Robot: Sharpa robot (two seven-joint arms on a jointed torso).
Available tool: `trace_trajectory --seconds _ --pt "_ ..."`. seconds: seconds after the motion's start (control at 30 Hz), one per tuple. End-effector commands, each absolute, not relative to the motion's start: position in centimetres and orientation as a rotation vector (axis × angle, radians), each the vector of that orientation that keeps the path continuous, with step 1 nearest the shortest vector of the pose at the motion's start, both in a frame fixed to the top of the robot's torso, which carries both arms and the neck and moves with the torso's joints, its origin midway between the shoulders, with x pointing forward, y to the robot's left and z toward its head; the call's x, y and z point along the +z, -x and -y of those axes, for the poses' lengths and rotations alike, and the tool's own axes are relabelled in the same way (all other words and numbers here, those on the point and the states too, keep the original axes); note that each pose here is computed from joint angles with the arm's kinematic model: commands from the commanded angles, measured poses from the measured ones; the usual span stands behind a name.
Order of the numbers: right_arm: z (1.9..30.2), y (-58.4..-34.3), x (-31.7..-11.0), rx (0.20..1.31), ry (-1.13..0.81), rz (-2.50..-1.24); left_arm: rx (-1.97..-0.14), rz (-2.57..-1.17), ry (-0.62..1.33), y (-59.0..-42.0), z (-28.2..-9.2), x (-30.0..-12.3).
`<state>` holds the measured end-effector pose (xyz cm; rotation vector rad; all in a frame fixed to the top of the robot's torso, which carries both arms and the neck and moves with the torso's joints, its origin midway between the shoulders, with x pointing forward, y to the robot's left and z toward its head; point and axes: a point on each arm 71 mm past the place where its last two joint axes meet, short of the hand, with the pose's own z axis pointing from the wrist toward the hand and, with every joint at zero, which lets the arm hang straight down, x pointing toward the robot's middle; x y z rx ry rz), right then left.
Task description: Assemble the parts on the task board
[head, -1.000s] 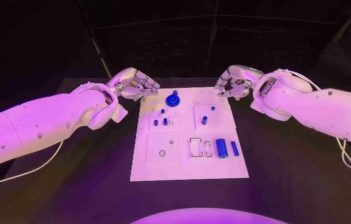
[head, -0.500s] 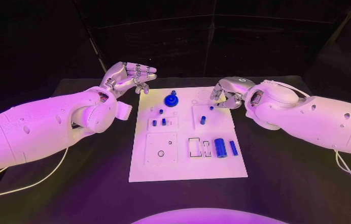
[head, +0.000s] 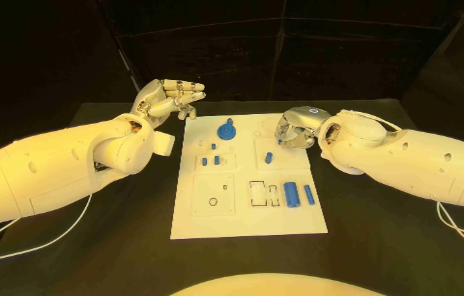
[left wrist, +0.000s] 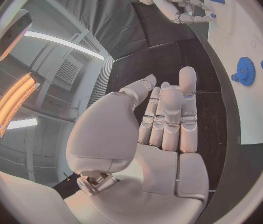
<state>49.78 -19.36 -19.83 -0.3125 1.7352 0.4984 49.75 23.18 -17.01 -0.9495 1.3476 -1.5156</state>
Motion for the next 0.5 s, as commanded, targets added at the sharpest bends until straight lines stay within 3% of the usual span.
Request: trace_trajectory --seconds 0.03,0.5 --pt "19.23 -49.86 -19.99 0.481 0.339 -1.749 -1.534 -1.318 0.958 -49.74 -23.24 -16.79" --pt "18.72 -50.02 -20.81 0.469 0.356 -1.769 -1.532 -1.324 0.962 -49.75 -23.21 -16.83"
